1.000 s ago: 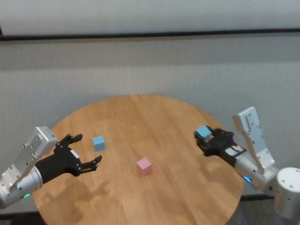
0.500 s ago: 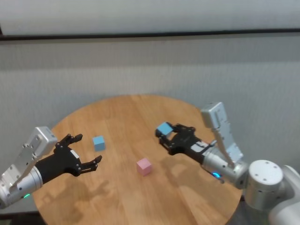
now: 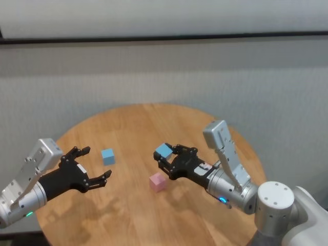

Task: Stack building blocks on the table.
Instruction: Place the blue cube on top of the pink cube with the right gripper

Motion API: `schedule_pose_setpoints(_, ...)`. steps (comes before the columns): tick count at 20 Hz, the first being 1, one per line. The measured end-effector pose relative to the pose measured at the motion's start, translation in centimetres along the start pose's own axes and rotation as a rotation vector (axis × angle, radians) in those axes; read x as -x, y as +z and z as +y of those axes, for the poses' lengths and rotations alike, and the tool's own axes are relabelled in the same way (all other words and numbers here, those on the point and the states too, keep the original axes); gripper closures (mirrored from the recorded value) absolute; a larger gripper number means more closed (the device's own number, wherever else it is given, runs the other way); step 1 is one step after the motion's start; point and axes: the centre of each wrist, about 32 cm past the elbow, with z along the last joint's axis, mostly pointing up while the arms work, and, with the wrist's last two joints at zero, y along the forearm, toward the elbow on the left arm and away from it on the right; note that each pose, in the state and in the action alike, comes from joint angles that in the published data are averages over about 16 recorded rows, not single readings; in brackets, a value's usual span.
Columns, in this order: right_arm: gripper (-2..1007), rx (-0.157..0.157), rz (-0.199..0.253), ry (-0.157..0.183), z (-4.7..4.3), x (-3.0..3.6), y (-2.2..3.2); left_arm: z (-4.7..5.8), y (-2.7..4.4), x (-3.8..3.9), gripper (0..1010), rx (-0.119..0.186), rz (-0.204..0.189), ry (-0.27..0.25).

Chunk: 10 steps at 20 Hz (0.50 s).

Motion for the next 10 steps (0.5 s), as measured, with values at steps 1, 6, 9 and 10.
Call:
schedule_pose_setpoints(1, 636, 0.003, 0.001, 0.004, 0.09, 0.19, -0.14, 0.0, 0.0, 0.0, 8, 0.0, 0.0, 0.0)
schedule_pose_setpoints(6, 636, 0.019, 0.005, 0.019, 0.35, 0.96, -0.84, 0.0, 0.0, 0.0, 8, 0.0, 0.0, 0.0)
schedule_pose_setpoints(9, 636, 0.032, 0.004, 0.021, 0.41, 1.24, -1.26, 0.0, 0.0, 0.0, 8, 0.0, 0.0, 0.0)
schedule_pose_setpoints(10, 636, 0.037, 0.004, 0.022, 0.43, 1.31, -1.39, 0.0, 0.0, 0.0, 8, 0.0, 0.0, 0.0)
